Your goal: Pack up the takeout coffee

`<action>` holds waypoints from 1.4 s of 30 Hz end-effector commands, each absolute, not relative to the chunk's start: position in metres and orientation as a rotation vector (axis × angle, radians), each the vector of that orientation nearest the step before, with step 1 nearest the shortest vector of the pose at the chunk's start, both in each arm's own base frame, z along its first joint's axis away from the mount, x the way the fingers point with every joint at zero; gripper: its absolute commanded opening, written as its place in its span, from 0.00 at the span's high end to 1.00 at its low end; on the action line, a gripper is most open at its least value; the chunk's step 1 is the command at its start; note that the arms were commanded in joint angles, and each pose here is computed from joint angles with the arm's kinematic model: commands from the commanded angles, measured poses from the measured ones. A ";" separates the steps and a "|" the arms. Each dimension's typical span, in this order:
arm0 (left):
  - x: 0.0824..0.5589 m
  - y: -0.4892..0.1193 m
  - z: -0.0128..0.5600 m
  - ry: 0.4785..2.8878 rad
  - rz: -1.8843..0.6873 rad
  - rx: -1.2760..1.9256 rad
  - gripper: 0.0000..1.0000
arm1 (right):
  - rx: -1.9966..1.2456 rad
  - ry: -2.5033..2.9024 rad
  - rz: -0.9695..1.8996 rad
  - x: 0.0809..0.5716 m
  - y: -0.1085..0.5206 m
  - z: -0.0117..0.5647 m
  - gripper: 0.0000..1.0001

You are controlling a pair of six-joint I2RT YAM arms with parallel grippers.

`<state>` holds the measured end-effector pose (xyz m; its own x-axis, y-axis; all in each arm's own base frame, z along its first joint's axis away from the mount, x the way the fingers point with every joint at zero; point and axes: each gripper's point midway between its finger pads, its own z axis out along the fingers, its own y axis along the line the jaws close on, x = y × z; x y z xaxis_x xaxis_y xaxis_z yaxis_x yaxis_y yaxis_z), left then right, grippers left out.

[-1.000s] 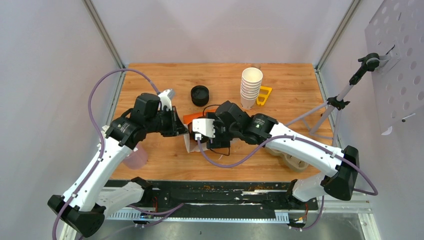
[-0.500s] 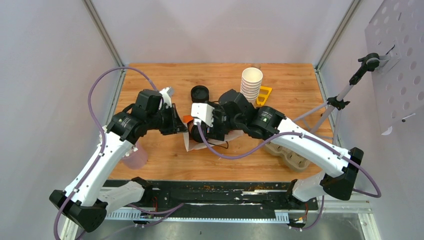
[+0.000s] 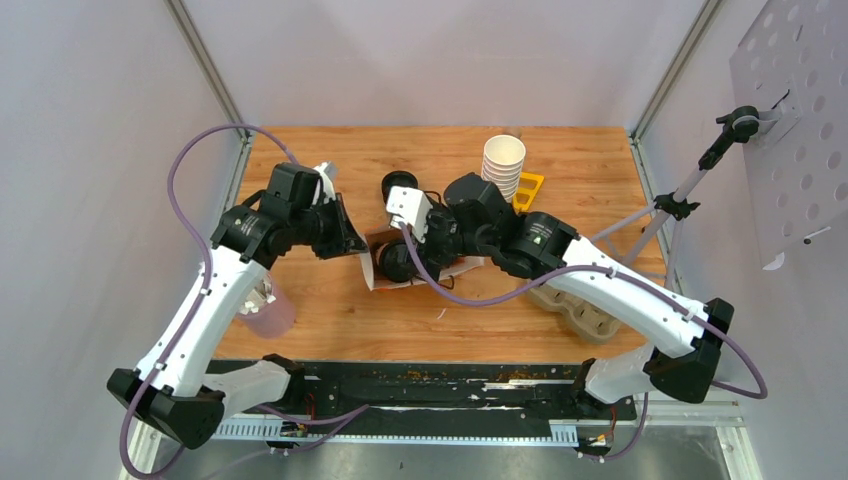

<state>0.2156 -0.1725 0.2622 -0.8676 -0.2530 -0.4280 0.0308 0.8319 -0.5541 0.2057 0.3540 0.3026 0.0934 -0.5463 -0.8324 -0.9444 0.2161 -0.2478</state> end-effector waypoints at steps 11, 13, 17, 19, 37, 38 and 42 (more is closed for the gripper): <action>0.234 -0.171 0.274 2.556 -0.739 -0.276 1.00 | -1.046 1.536 0.764 0.204 0.342 0.384 0.29; 0.239 -0.171 0.275 2.555 -0.729 -0.280 1.00 | -1.003 1.517 0.826 0.199 0.344 0.392 0.29; 0.248 -0.169 0.272 2.567 -0.704 -0.279 0.99 | -0.962 1.505 0.883 0.194 0.344 0.399 0.28; 0.252 -0.167 0.269 2.574 -0.688 -0.278 0.96 | -0.957 1.511 0.876 0.194 0.342 0.399 0.28; 0.279 -0.158 0.262 2.535 -0.598 -0.265 0.83 | -0.976 1.560 0.750 0.206 0.328 0.386 0.26; 0.281 -0.158 0.263 2.530 -0.596 -0.263 0.82 | -0.977 1.567 0.741 0.208 0.328 0.384 0.26; 0.286 -0.156 0.266 2.509 -0.594 -0.252 0.76 | -0.978 1.581 0.719 0.212 0.326 0.381 0.26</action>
<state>0.2745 -0.1627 0.2565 -0.8609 -0.3058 -0.4066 -0.0826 0.8726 -0.4814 0.2057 0.3322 0.3684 -0.0941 -0.2275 -0.9692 -0.8923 0.4511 -0.0193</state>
